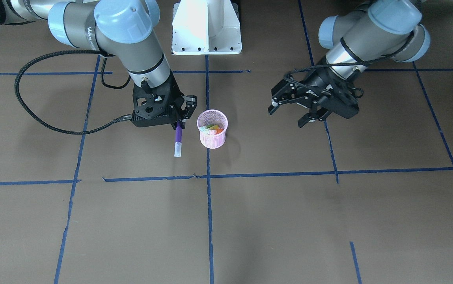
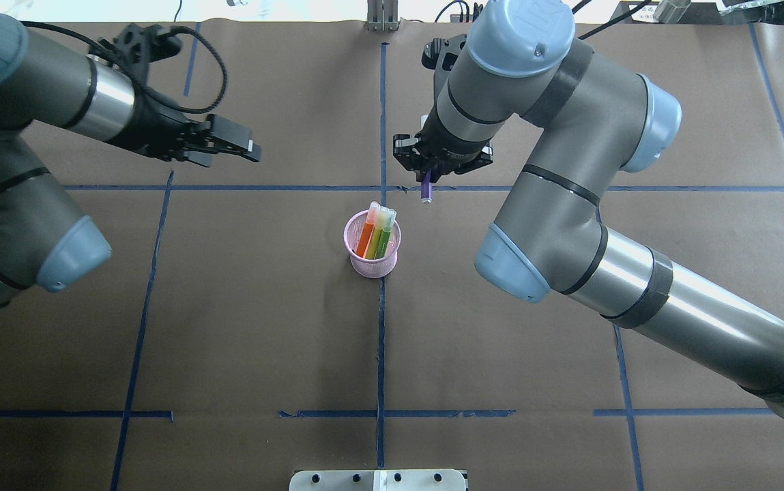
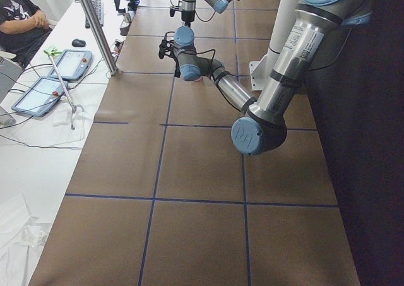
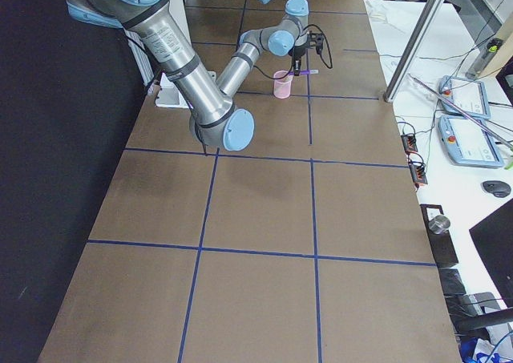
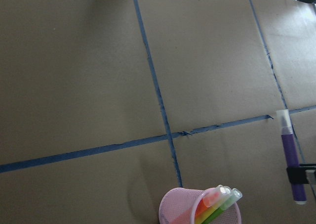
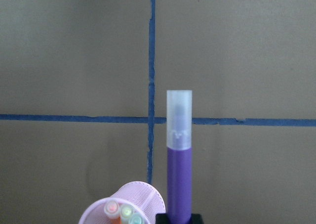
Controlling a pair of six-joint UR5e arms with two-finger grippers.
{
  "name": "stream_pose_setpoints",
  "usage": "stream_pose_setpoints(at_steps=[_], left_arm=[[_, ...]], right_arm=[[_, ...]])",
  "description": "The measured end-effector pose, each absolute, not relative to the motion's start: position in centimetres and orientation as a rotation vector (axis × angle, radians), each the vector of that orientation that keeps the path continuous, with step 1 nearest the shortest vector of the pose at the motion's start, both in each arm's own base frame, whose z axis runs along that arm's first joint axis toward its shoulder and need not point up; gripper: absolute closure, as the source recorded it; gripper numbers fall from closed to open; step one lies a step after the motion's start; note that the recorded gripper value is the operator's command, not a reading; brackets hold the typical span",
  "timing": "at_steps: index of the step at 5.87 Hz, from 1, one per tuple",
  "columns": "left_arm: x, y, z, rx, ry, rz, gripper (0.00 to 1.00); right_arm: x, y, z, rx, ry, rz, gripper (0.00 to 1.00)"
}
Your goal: Collect pens into pen holder
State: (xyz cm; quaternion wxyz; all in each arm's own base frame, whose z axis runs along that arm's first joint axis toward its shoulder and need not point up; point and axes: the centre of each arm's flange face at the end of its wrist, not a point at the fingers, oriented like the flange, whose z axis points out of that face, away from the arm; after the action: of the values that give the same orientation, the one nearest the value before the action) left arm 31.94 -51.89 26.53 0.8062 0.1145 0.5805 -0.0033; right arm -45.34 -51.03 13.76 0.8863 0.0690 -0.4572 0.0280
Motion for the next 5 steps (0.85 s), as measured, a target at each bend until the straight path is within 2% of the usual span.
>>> stream_pose_setpoints(at_steps=[2, 5], left_arm=[[27.0, -54.0, 33.6, 0.164, 1.117, -0.02, 0.0], [15.9, -58.3, 46.3, 0.143, 0.84, 0.18, 0.0]], right_arm=[[-46.0, -51.0, 11.3, 0.219, -0.946, 0.083, 1.0], [-49.9, -48.1, 9.3, 0.355, -0.905, 0.128, 1.0]])
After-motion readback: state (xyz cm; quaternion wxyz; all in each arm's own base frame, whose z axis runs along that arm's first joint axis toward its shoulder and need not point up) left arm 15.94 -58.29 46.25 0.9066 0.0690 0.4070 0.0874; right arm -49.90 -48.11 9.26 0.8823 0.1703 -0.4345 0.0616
